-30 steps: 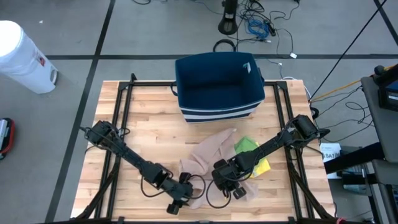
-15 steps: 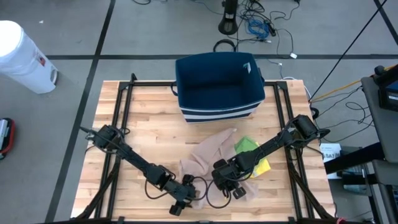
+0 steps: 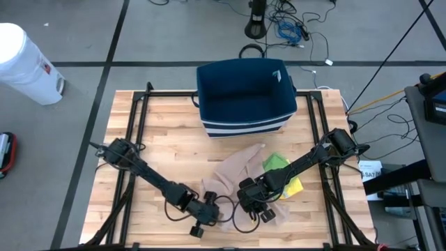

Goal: Fold towel
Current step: Fold the light brown towel

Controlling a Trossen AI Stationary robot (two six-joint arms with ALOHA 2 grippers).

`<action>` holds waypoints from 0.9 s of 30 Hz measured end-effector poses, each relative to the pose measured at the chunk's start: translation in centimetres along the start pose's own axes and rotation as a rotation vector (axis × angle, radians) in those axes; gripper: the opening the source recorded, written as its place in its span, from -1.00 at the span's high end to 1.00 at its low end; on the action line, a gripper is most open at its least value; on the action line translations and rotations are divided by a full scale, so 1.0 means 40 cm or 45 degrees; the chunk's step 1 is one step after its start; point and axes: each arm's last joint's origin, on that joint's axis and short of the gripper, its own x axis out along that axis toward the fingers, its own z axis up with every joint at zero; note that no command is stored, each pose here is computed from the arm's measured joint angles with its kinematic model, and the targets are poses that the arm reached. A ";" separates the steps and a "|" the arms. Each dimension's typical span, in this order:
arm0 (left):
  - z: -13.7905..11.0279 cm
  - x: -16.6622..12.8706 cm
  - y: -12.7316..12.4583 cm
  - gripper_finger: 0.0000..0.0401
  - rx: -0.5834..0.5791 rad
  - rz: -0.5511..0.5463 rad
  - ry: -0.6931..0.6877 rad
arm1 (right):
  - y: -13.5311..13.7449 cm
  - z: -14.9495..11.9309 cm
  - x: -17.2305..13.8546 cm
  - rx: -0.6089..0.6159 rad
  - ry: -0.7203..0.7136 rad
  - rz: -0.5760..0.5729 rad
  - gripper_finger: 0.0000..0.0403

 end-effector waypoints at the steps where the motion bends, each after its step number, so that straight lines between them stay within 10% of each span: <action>1: 0.005 -0.009 -0.005 0.89 0.009 0.010 0.039 | 0.000 0.000 0.000 0.000 0.000 0.001 0.51; 12: 0.068 -0.190 -0.078 0.98 0.069 0.262 0.461 | 0.012 0.023 -0.031 -0.093 -0.118 0.020 0.49; 20: 0.093 -0.233 -0.146 0.98 0.031 0.237 0.465 | 0.029 0.039 -0.137 -0.144 -0.243 -0.373 0.31; 27: 0.072 -0.215 -0.155 0.98 -0.056 0.189 0.476 | 0.003 0.070 -0.130 -0.283 -0.364 -0.437 0.30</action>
